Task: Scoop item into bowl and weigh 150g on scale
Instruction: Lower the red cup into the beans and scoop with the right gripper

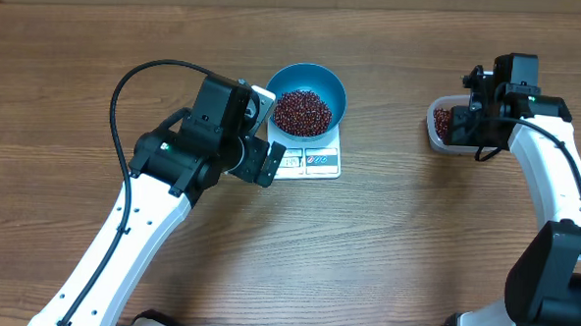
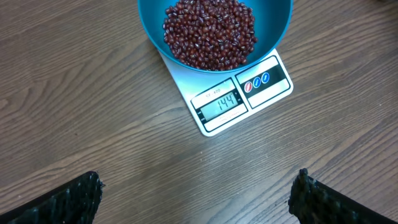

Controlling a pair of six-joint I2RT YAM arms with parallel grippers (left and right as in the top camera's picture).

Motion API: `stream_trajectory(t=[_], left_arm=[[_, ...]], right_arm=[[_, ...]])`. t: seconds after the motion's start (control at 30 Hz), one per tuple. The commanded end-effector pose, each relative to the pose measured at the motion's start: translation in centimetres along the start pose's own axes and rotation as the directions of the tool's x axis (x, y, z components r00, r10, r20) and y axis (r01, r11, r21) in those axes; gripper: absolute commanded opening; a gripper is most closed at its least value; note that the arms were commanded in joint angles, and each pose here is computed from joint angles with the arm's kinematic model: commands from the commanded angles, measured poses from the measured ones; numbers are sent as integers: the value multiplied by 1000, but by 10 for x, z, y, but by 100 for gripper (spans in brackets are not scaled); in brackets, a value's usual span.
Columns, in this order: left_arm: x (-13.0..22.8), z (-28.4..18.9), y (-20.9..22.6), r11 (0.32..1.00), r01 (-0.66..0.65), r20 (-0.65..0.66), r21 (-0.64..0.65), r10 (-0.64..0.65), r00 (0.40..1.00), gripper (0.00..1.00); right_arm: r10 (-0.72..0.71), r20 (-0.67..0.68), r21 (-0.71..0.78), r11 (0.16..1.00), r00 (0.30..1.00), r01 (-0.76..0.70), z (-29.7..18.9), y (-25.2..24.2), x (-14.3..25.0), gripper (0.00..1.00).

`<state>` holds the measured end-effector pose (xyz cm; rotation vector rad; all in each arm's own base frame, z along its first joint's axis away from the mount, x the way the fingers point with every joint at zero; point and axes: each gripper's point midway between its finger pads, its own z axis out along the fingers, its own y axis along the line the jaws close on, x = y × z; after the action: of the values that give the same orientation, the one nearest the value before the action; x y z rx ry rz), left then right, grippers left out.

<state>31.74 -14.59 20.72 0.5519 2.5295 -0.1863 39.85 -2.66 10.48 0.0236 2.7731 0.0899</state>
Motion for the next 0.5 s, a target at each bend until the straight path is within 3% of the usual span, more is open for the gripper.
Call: stream_trajectory(t=[0.0, 0.47], left_arm=[[-4, 0, 0, 1000, -20, 7, -3, 20, 1000, 100], [-4, 0, 0, 1000, -20, 7, -3, 20, 1000, 99]], right_arm=[[40, 19, -38, 998, 999, -39, -3, 9, -4, 3], [155, 53, -69, 986, 986, -151, -13, 14, -12, 4]])
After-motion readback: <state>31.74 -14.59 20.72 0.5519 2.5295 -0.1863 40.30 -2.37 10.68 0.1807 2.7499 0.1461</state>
